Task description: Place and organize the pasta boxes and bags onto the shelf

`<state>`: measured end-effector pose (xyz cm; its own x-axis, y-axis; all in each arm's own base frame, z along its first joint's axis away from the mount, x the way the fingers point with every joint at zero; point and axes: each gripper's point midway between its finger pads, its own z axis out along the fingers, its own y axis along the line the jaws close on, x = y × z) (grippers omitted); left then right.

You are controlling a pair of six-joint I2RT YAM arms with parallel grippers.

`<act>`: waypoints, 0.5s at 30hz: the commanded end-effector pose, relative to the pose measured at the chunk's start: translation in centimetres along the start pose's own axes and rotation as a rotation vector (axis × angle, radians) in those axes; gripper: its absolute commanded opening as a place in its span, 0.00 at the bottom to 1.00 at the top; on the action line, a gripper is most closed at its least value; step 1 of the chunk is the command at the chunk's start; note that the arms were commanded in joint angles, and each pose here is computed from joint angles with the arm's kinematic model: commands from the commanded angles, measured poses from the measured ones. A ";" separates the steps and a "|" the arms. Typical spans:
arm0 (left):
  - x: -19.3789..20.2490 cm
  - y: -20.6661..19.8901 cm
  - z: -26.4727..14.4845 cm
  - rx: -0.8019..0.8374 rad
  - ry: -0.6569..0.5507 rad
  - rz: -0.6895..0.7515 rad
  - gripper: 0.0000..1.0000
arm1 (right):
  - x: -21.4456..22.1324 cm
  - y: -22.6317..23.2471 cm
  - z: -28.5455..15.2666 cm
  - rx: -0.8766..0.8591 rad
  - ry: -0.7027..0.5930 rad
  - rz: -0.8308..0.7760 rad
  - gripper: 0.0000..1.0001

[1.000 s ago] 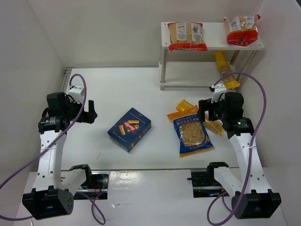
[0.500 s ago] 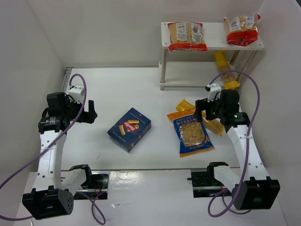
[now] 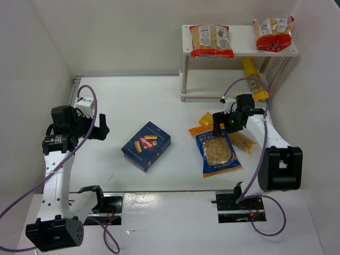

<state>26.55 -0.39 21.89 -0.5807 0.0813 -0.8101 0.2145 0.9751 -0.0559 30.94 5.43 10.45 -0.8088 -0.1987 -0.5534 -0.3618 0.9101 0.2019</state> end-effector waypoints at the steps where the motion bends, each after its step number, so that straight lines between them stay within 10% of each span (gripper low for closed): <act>1: -0.2 -0.1 -0.1 0.009 -0.018 0.003 1.00 | -1.5 -0.8 0.3 0.014 0.002 0.014 0.97; 15: 0.3 0.2 0.6 0.006 0.010 -0.007 1.00 | 2.2 -2.3 3.2 -0.068 0.221 0.093 0.97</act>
<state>26.70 -0.35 21.30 -0.5982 0.0780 -0.7976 0.2129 0.9749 -0.0644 31.54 3.82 5.92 -0.9160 -0.1669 -0.3648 -0.2785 0.9190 0.2789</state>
